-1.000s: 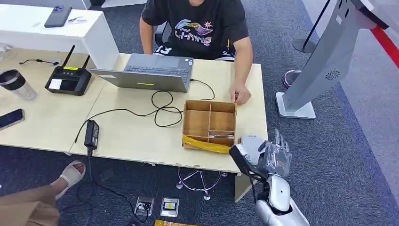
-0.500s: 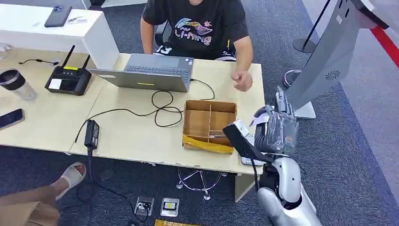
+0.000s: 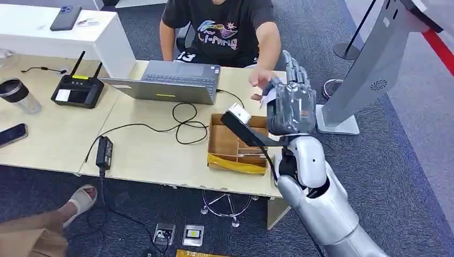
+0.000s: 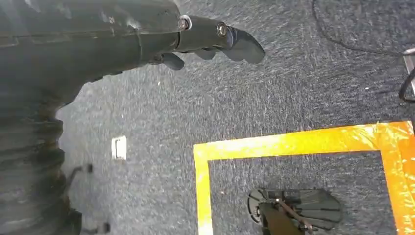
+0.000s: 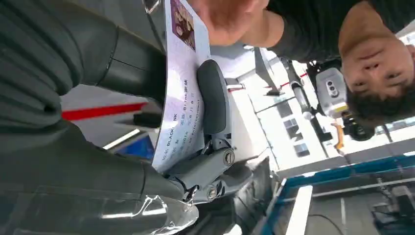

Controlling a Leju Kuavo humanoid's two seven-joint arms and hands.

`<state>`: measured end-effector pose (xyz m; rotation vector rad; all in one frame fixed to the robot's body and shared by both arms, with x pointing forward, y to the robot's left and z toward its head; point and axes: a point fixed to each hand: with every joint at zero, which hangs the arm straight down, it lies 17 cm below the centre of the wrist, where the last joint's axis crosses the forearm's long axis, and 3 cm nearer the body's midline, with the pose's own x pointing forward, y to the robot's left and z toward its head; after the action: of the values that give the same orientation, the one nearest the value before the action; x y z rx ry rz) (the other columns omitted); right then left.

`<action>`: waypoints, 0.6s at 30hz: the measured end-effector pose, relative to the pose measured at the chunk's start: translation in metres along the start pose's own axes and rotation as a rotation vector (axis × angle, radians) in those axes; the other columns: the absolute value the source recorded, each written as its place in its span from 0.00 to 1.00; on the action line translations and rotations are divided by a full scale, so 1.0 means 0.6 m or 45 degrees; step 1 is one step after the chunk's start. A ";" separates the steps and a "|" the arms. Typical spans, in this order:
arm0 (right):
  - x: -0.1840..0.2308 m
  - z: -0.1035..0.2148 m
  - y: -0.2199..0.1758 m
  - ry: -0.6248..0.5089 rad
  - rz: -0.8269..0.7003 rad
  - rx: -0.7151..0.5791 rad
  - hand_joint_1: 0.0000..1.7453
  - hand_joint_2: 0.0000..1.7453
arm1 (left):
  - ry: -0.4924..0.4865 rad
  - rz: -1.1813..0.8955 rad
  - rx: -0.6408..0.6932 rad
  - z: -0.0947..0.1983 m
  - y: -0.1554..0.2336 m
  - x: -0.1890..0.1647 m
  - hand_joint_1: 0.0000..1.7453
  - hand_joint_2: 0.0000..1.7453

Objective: Pass the card to the sensor for recognition and then transmit it.

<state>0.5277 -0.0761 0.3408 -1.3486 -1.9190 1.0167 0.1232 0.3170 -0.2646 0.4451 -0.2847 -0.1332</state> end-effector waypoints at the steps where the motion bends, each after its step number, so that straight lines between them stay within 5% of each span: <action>1: 0.009 -0.007 0.013 -0.014 0.022 0.020 1.00 1.00 | 0.006 0.011 0.004 0.000 0.001 -0.001 0.00 1.00; 18: 0.192 0.008 0.149 -0.224 -0.006 0.281 1.00 1.00 | 0.279 0.131 0.106 0.011 0.009 -0.057 0.00 1.00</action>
<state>0.5319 0.0492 0.2666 -1.1621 -1.8681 1.3403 0.0892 0.3254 -0.2647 0.5221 -0.0976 0.0285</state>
